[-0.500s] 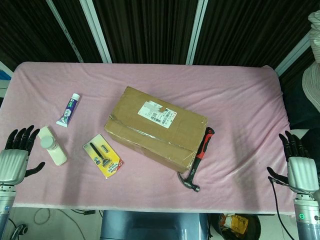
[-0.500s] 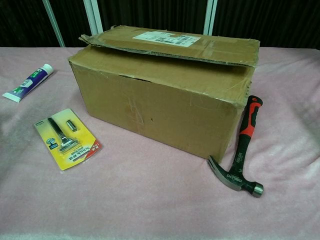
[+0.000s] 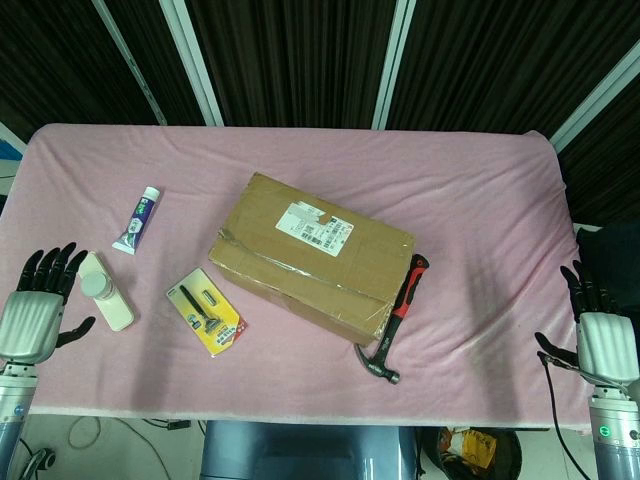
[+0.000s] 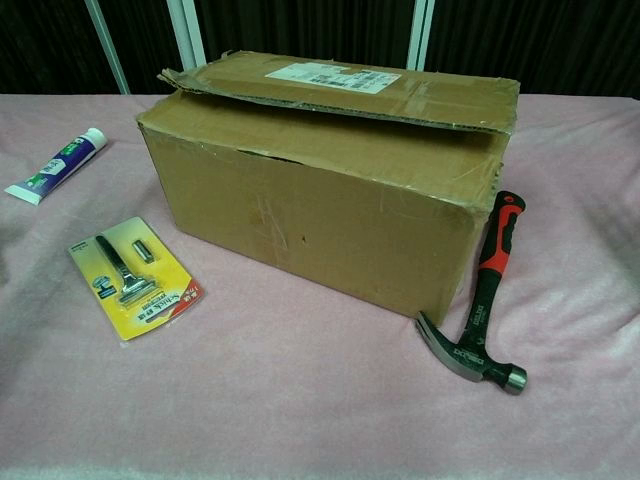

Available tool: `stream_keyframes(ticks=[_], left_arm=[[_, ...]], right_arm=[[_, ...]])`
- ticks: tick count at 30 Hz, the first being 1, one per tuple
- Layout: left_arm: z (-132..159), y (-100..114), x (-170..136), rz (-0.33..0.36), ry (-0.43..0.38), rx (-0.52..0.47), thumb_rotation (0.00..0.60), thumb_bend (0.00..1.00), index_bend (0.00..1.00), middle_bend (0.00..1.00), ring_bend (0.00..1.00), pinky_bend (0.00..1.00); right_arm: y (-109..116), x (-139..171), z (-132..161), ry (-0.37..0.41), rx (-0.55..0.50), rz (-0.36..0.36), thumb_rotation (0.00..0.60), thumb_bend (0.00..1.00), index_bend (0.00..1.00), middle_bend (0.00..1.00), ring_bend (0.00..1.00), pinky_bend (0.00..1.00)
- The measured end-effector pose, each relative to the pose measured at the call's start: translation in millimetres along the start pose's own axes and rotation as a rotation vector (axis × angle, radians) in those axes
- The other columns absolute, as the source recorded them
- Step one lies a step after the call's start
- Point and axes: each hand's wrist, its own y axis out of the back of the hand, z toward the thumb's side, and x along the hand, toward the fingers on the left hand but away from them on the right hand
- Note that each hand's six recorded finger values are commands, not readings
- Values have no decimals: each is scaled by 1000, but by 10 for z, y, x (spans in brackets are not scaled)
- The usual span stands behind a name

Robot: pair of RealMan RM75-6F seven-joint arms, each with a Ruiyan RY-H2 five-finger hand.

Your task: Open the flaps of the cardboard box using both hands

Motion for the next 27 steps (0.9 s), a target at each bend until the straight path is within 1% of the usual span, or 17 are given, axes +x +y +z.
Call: stream_keyframes(ticks=[4,6,7,11,15,21,27], left_arm=[[264,142,260,35,-66,8,600,230,0,0,0,0],[407,196,390,43,-97,7,600,237,0,0,0,0],[527,236,499,48,-123,6,600,238,0,0,0,0],[822,285,756,44,-177,15,600,242,0,0,0,0],[1158,288,991,32,-229,33,600,244,0,0,0,0],[1620,194,1248,0,-289,66,600,244,0,0,0,0],[1881,150,1418,-7,-306,73,600,244,0,0,0,0]], right_arm=[[-20,-26,-17,-10,-9,6,600,204,0,21,23,227],[-26,-40,-27,-17,-15,8,600,204,0,21,23,227],[-28,-46,-32,-21,-18,8,600,205,0,21,23,227],[-35,-58,-51,-35,-35,12,600,205,0,20,23,227],[-42,-59,-46,-38,-48,17,600,205,0,20,23,227],[-59,-60,-49,-49,-70,27,600,205,0,21,23,227],[-74,-68,-65,-67,-100,38,600,205,0,21,23,227]])
